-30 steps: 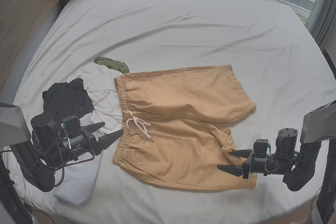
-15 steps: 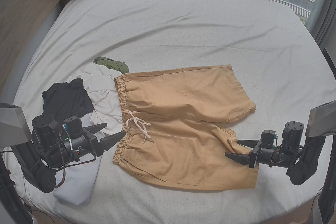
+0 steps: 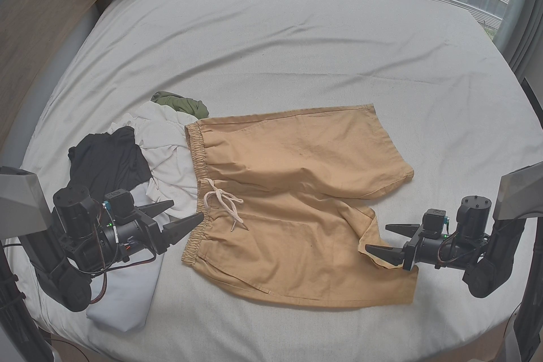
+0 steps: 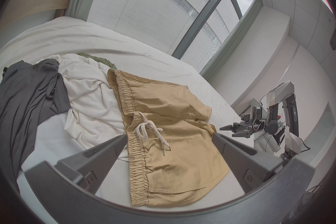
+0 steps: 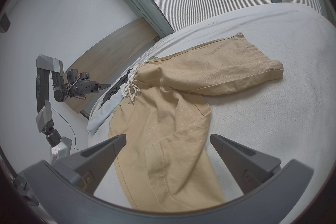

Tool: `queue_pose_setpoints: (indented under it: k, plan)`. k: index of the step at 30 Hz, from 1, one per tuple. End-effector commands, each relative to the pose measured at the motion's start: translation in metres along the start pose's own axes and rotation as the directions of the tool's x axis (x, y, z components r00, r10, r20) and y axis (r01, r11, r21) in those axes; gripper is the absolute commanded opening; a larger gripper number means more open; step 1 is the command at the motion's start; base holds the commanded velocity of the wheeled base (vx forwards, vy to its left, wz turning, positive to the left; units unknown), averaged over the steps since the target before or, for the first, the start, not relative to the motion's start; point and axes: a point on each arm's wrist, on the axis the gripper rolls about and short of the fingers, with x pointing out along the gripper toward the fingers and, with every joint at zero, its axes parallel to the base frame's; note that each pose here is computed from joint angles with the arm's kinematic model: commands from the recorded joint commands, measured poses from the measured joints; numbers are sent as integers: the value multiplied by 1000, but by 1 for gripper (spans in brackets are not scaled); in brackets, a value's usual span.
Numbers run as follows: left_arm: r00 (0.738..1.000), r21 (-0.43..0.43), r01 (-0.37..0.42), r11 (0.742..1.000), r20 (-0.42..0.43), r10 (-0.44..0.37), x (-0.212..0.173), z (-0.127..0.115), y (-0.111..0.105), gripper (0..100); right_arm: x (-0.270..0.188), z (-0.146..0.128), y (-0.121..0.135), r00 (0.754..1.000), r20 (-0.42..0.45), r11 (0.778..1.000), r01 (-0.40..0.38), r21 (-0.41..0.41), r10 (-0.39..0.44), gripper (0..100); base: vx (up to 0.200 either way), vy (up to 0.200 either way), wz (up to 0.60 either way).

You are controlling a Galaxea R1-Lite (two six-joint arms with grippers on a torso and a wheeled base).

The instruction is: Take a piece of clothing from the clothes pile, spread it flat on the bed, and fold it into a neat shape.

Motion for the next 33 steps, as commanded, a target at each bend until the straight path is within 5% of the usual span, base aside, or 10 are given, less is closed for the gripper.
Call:
queue_pose_setpoints:
  k: [1,21,22,33]
  plan:
    - [1000,0,0,1000,1,0,0,0,0,100,1,3,15,999,-4,998,-42,-36,41,100,0,0,0]
    - [1000,-1,8,1000,-5,-8,1,-1,-2,100,17,-18,19,994,-78,993,-81,-82,75,100,0,0,0]
    - [1000,0,9,1000,-4,-9,2,-1,-2,100,17,-18,18,994,-77,993,-80,-83,74,0,0,0,0]
    - [1000,3,12,1000,2,-12,1,1,-3,100,21,-21,14,994,-81,993,-73,-88,66,0,0,0,0]
